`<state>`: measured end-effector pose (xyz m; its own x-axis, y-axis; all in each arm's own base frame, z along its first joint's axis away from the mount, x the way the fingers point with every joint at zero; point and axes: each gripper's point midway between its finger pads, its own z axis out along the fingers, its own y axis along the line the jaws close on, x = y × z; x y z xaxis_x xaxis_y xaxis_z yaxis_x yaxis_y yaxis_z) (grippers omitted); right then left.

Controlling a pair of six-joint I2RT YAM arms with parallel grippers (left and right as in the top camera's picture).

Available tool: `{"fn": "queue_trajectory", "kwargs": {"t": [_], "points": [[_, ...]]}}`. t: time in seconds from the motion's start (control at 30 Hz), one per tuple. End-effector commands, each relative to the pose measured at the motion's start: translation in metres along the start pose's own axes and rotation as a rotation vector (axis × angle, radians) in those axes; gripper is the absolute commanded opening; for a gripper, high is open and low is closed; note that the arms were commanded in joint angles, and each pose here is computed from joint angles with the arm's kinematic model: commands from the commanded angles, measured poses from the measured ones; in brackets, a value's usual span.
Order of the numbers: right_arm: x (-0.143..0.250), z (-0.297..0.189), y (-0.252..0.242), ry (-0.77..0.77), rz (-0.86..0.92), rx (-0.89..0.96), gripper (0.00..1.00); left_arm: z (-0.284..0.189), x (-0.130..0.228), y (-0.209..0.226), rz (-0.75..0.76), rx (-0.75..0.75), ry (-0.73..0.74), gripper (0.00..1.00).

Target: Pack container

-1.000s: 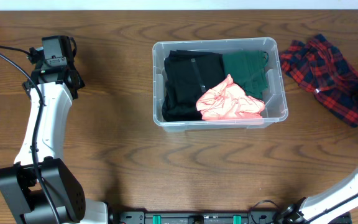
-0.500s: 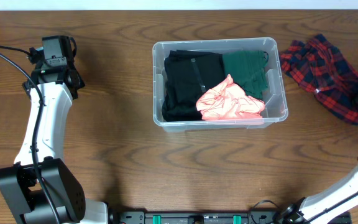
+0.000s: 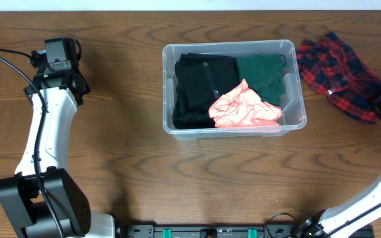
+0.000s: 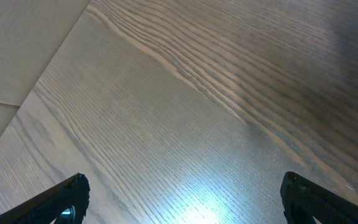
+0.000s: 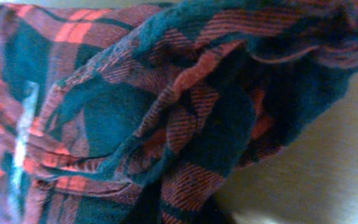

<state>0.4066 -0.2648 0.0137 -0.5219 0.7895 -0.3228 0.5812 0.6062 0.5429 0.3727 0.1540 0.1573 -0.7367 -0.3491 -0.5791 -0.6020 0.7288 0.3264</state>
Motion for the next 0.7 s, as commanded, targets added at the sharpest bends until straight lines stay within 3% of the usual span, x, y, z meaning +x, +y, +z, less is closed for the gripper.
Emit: {"fn": "queue_trajectory", "kwargs": {"t": [0.0, 0.4, 0.67], "points": [[0.01, 0.002, 0.024, 0.049, -0.008, -0.163, 0.01, -0.006, -0.007, 0.006, -0.005, -0.013, -0.022, 0.98], [-0.002, -0.011, 0.047, 0.028, -0.038, -0.247, 0.01, -0.006, -0.007, 0.006, -0.005, -0.013, -0.022, 0.98], [-0.033, -0.057, 0.083, -0.091, -0.115, -0.278, 0.01, -0.006, -0.007, 0.006, -0.005, -0.013, -0.022, 0.98]]}}
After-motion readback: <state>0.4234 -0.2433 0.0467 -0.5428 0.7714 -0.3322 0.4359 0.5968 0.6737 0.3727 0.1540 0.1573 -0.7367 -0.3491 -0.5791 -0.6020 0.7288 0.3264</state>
